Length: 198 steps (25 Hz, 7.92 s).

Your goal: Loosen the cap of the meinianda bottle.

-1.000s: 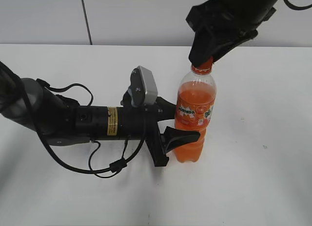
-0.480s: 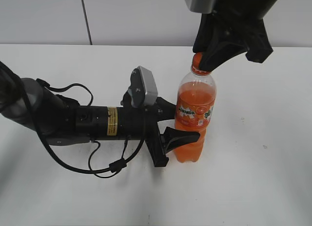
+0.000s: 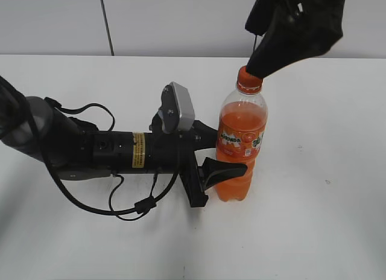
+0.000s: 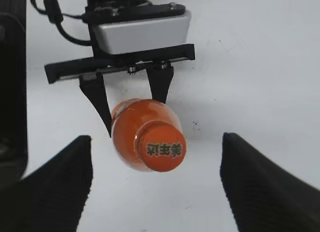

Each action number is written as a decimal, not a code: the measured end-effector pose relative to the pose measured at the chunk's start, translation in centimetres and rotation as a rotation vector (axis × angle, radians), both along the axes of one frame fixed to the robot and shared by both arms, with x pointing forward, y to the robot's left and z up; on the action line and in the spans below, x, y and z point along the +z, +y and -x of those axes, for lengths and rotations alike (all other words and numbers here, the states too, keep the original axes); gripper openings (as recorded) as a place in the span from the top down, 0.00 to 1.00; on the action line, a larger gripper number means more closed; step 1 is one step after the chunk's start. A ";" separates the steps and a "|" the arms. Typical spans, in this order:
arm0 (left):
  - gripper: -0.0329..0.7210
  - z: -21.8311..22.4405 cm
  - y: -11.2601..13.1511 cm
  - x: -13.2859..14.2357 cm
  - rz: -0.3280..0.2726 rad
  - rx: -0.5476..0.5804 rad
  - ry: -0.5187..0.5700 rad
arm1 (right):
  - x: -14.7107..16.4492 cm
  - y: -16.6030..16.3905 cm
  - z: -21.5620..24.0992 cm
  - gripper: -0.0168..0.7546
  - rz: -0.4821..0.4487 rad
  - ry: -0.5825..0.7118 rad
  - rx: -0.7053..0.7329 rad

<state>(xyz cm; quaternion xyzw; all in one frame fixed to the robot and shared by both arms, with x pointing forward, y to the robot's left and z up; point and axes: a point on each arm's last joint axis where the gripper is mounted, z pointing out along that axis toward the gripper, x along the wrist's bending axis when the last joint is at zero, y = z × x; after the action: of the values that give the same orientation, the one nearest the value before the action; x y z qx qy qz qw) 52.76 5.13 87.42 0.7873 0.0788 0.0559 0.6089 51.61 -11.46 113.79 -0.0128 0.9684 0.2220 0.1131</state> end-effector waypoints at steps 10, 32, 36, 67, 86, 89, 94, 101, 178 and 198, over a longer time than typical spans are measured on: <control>0.42 0.0 0.0 0.0 0.000 -0.001 0.000 | -0.4 0.0 -0.4 0.36 -0.196 0.431 -0.915; 0.42 0.0 0.0 0.0 0.000 -0.002 0.000 | -3.4 0.6 -2.1 0.63 0.089 0.075 -0.058; 0.42 0.0 0.0 0.0 0.001 -0.001 0.000 | -3.3 0.7 -2.1 0.63 0.116 0.019 0.078; 0.42 0.1 0.0 0.0 -0.002 -0.009 -0.003 | -3.6 0.8 -2.2 0.47 -0.109 0.468 -0.950; 0.42 0.1 0.0 0.0 -0.003 -0.010 -0.004 | -3.5 0.8 -2.0 0.62 0.102 0.034 0.095; 0.42 0.1 0.0 0.0 -0.003 -0.010 -0.004 | -3.5 0.9 -2.0 0.57 0.100 0.035 0.092; 0.42 0.1 0.0 0.0 -0.002 -0.013 -0.005 | -2.7 0.8 -1.6 0.18 0.064 0.035 0.059; 0.42 0.1 0.0 0.0 -0.002 -0.013 -0.005 | -0.7 0.2 -0.5 0.38 -0.035 0.131 -0.245; 0.42 0.1 0.0 0.0 -0.003 -0.023 -0.006 | -7.3 -13.7 0.0 0.64 -0.183 0.147 -1.188; 0.42 0.0 0.0 0.0 0.005 0.002 0.003 | -25.3 -13.5 -5.5 0.64 -0.122 0.231 -1.346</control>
<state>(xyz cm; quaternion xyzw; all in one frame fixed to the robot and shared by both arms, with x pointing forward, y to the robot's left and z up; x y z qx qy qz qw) 52.80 5.16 87.46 0.7857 0.0807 0.0553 0.6108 57.09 -24.92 88.50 0.6219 0.7572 0.1573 0.1229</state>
